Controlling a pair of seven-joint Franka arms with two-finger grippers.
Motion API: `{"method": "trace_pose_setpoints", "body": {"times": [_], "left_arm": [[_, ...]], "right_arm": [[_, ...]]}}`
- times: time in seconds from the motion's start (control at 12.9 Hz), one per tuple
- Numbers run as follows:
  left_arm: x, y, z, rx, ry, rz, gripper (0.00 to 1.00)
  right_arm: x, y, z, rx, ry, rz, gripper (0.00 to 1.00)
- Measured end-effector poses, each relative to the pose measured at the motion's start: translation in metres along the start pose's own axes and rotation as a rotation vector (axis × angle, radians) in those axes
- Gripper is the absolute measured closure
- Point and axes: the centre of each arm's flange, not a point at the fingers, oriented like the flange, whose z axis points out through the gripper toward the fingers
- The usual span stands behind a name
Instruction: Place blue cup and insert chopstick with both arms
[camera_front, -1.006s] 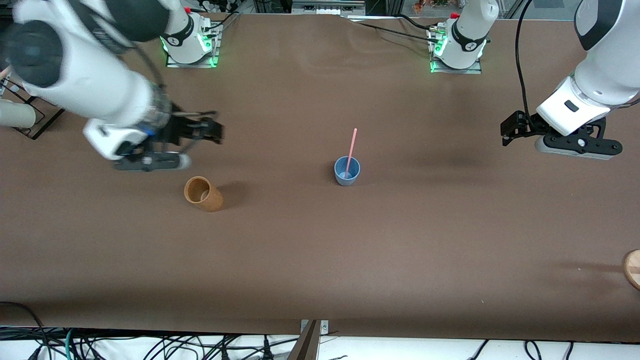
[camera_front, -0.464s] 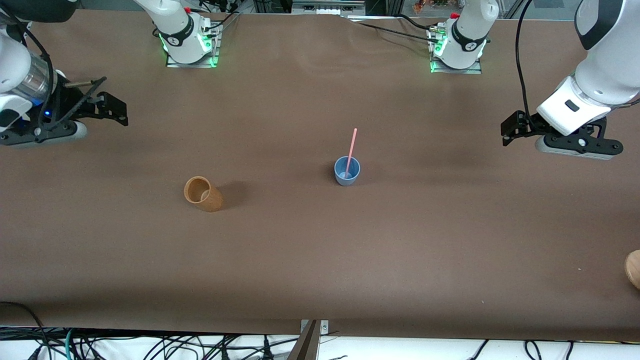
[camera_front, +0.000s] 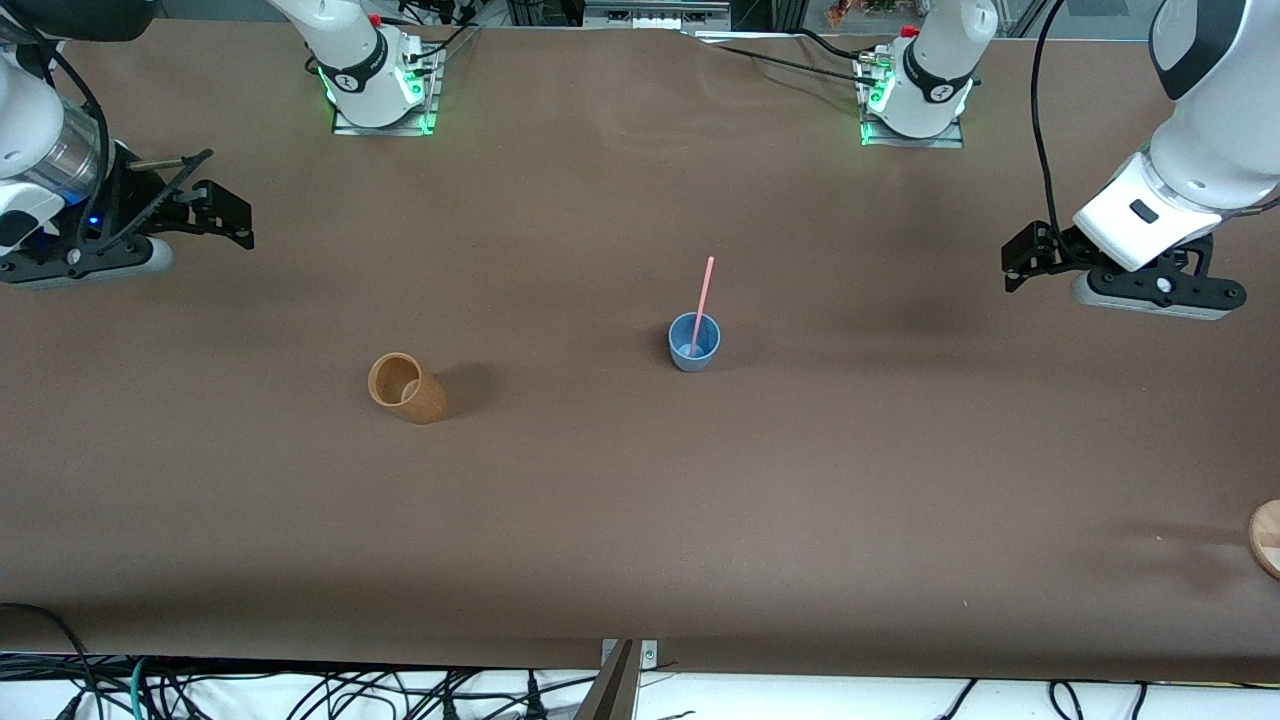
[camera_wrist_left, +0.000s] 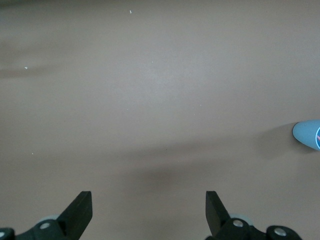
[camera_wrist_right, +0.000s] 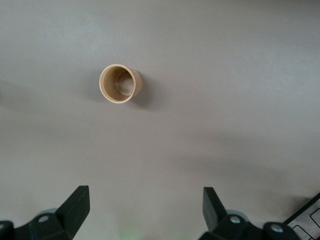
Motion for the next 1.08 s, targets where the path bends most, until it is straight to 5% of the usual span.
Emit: {"method": "trace_pose_setpoints", "body": {"times": [1.08], "left_arm": [[0.0,0.0004,0.0,0.0,0.0,0.001,0.0]], "right_arm": [[0.0046,-0.0019,-0.0061,-0.037,0.032,0.006,0.0]]}}
